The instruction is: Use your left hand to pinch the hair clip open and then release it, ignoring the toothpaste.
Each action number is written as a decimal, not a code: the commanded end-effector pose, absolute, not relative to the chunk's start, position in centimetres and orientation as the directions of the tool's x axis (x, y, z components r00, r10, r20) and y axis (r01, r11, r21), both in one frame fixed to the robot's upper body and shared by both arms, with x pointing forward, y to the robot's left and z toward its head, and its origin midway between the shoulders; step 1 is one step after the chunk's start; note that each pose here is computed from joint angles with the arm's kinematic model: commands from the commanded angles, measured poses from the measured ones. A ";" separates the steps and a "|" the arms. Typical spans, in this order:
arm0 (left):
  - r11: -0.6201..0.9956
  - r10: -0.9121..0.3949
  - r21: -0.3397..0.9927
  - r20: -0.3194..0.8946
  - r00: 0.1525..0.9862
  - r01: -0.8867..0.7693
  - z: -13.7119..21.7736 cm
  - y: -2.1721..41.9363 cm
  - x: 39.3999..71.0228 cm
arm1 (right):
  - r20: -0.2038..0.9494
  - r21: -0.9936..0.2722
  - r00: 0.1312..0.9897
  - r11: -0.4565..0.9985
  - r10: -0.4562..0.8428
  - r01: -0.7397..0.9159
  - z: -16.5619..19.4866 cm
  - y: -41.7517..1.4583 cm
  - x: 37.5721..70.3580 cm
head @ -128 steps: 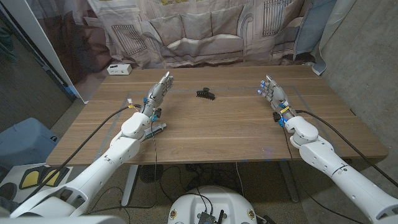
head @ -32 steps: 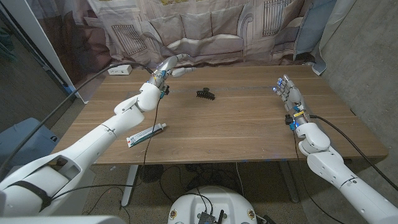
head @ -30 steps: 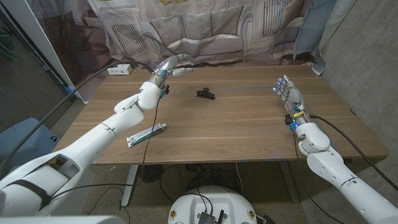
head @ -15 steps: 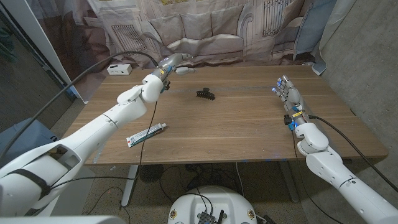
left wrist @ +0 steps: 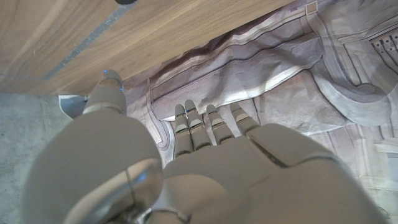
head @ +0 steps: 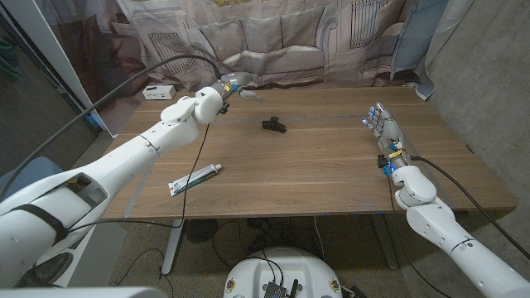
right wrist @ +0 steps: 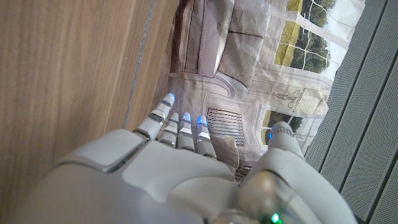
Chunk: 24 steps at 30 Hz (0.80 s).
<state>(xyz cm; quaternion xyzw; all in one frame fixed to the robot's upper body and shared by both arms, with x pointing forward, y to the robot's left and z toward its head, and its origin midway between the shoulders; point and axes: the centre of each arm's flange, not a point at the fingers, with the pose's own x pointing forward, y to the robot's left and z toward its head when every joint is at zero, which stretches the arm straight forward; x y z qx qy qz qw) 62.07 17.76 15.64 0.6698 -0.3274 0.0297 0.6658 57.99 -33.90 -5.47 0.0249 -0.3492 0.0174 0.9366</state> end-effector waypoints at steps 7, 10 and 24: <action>-0.092 -0.434 0.912 0.325 0.840 -0.400 17.3 15.9 62.5 | 0.659 0.045 0.752 0.998 0.008 -0.051 -5.6 -34.2 58.0; -0.088 -0.441 0.913 0.322 0.838 -0.398 17.5 15.7 62.7 | 0.660 0.048 0.752 0.997 0.007 -0.052 -5.6 -34.2 57.9; -0.176 -0.449 0.940 0.187 0.874 -0.291 18.4 14.0 64.4 | 0.659 0.053 0.752 0.998 -0.001 -0.045 -5.9 -34.2 57.5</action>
